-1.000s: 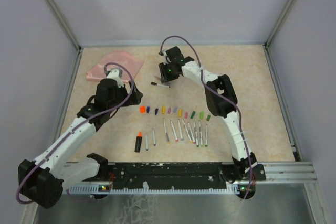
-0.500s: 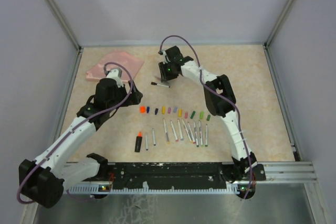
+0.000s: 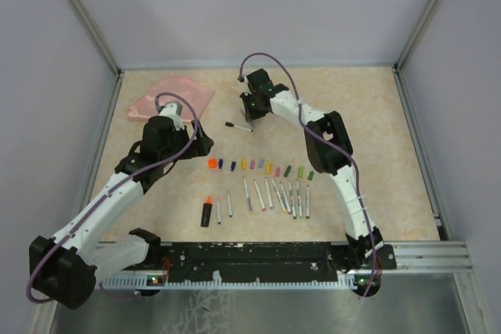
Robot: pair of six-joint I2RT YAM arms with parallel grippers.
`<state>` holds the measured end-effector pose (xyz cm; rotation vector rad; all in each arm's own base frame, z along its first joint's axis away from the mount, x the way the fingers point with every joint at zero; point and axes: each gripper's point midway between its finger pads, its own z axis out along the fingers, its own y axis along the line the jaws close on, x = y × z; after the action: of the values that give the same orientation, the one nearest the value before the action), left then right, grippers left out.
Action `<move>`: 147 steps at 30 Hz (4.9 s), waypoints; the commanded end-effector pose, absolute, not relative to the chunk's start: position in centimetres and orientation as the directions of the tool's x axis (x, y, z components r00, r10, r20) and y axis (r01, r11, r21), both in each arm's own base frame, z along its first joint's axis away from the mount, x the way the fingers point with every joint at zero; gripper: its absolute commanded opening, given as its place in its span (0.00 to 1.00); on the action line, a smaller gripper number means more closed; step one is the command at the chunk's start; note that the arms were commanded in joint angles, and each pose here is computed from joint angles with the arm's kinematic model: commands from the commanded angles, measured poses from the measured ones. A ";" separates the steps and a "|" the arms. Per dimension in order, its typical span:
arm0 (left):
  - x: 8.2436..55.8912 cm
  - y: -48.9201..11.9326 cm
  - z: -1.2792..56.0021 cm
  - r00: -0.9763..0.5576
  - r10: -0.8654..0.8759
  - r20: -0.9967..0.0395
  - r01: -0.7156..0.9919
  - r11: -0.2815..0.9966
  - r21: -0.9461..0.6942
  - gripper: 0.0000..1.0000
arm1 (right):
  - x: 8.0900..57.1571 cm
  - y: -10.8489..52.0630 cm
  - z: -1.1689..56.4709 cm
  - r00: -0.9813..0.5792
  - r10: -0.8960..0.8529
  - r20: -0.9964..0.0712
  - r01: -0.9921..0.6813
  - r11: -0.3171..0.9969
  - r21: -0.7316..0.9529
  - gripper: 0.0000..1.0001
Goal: Open the pen caps
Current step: Pick up the pen from the center of the board, then open the pen cap from the pen.
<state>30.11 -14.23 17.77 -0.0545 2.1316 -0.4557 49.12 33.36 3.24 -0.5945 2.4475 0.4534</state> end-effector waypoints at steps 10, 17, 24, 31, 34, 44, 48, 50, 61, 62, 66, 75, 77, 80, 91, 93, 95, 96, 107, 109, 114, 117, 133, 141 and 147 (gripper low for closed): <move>30.3 -15.4 18.9 -0.568 -0.256 -0.782 0.170 0.893 -0.416 0.98 | 45.0 26.1 4.2 -0.769 -0.379 -0.514 -0.433 0.901 -0.016 0.08; 30.0 -16.4 19.2 -0.579 -0.279 -0.766 0.202 0.861 -0.466 0.97 | 42.2 24.3 3.5 -0.797 -0.394 -0.457 -0.431 0.902 -0.026 0.14; 29.7 -17.3 19.8 -0.588 -0.296 -0.752 0.235 0.828 -0.509 0.98 | 41.3 24.1 2.0 -0.814 -0.405 -0.416 -0.439 0.898 -0.017 0.22; 29.1 -18.8 21.0 -0.599 -0.321 -0.734 0.295 0.764 -0.574 0.98 | 40.6 24.0 0.7 -0.827 -0.408 -0.386 -0.440 0.898 -0.007 0.12; 28.7 -19.7 22.0 -0.593 -0.331 -0.734 0.346 0.718 -0.604 0.98 | 40.4 24.0 0.8 -0.824 -0.400 -0.402 -0.437 0.899 0.000 0.06; 27.3 -22.5 24.1 -0.629 -0.359 -0.689 0.464 0.538 -0.704 0.98 | 41.1 25.3 7.5 -0.745 -0.202 -0.635 -0.425 0.878 0.220 0.00; 27.4 -23.0 24.5 -0.640 -0.376 -0.670 0.468 0.501 -0.728 0.98 | 40.5 25.6 10.5 -0.702 -0.124 -0.701 -0.449 0.841 0.302 0.00; 27.4 -23.3 24.7 -0.647 -0.385 -0.658 0.472 0.476 -0.742 0.97 | 40.0 26.0 12.0 -0.686 -0.084 -0.723 -0.460 0.820 0.341 0.00; 28.9 -24.7 26.7 -0.674 -0.433 -0.599 0.498 0.334 -0.801 0.95 | 34.5 28.4 21.5 -0.573 0.116 -0.811 -0.629 0.572 0.527 0.00; 29.1 -24.8 26.9 -0.672 -0.434 -0.599 0.501 0.329 -0.800 0.95 | 33.8 28.6 22.3 -0.568 0.134 -0.812 -0.646 0.539 0.541 0.00; 29.9 -25.3 27.6 -0.661 -0.429 -0.616 0.532 0.311 -0.788 0.95 | 31.2 29.2 24.7 -0.574 0.209 -0.791 -0.685 0.407 0.604 0.00; 31.0 -26.5 29.3 -0.664 -0.424 -0.616 0.561 0.263 -0.785 0.94 | 28.4 29.5 26.9 -0.586 0.246 -0.772 -0.720 0.279 0.635 0.00; 31.1 -26.9 29.4 -0.663 -0.417 -0.622 0.567 0.264 -0.781 0.93 | 28.0 29.6 27.1 -0.587 0.243 -0.772 -0.724 0.269 0.635 0.00; 31.1 -27.5 29.1 -0.678 -0.404 -0.615 0.560 0.258 -0.787 0.91 | 27.5 29.9 27.3 -0.590 0.238 -0.771 -0.730 0.250 0.636 0.00; 30.7 -28.6 29.2 -0.681 -0.376 -0.629 0.574 0.259 -0.777 0.77 | 25.8 31.4 27.2 -0.604 0.198 -0.772 -0.743 0.210 0.635 0.00; 30.5 -28.7 28.9 -0.685 -0.373 -0.626 0.569 0.261 -0.779 0.72 | 25.6 31.6 27.0 -0.610 0.191 -0.769 -0.741 0.206 0.639 0.00; 30.3 -28.7 28.7 -0.691 -0.368 -0.622 0.565 0.262 -0.782 0.67 | 25.4 31.7 27.0 -0.610 0.185 -0.770 -0.743 0.202 0.637 0.00; 30.1 -28.8 28.6 -0.692 -0.364 -0.623 0.566 0.262 -0.782 0.64 | 25.3 31.8 26.9 -0.613 0.181 -0.769 -0.743 0.201 0.639 0.00; 29.0 -29.0 28.0 -0.710 -0.335 -0.619 0.566 0.252 -0.785 0.20 | 24.5 32.3 26.6 -0.623 0.160 -0.765 -0.740 0.194 0.644 0.00; 28.7 -29.1 28.0 -0.713 -0.330 -0.619 0.567 0.248 -0.785 0.06 | 24.5 32.3 26.6 -0.625 0.160 -0.764 -0.738 0.197 0.646 0.00; 28.3 -28.9 28.0 -0.710 -0.336 -0.618 0.567 0.248 -0.786 0.00 | 24.5 32.1 26.7 -0.629 0.171 -0.758 -0.729 0.211 0.652 0.21; 28.0 -28.8 28.3 -0.704 -0.342 -0.622 0.573 0.243 -0.783 0.00 | 24.4 32.0 27.3 -0.628 0.191 -0.754 -0.725 0.206 0.657 0.43; 26.8 -29.8 29.7 -0.699 -0.368 -0.613 0.591 0.186 -0.785 0.00 | 22.9 33.3 27.3 -0.654 0.178 -0.735 -0.710 0.192 0.678 0.35; 27.0 -29.8 30.3 -0.687 -0.385 -0.616 0.599 0.180 -0.780 0.00 | 22.3 33.0 27.3 -0.655 0.173 -0.736 -0.710 0.191 0.677 0.27; 27.0 -29.9 30.7 -0.685 -0.392 -0.614 0.601 0.172 -0.781 0.00 | 21.9 32.8 27.3 -0.658 0.167 -0.734 -0.709 0.190 0.679 0.19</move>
<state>27.37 -30.00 28.81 0.1810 1.7553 -1.6124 22.70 32.97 25.19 -0.4745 1.8370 1.5511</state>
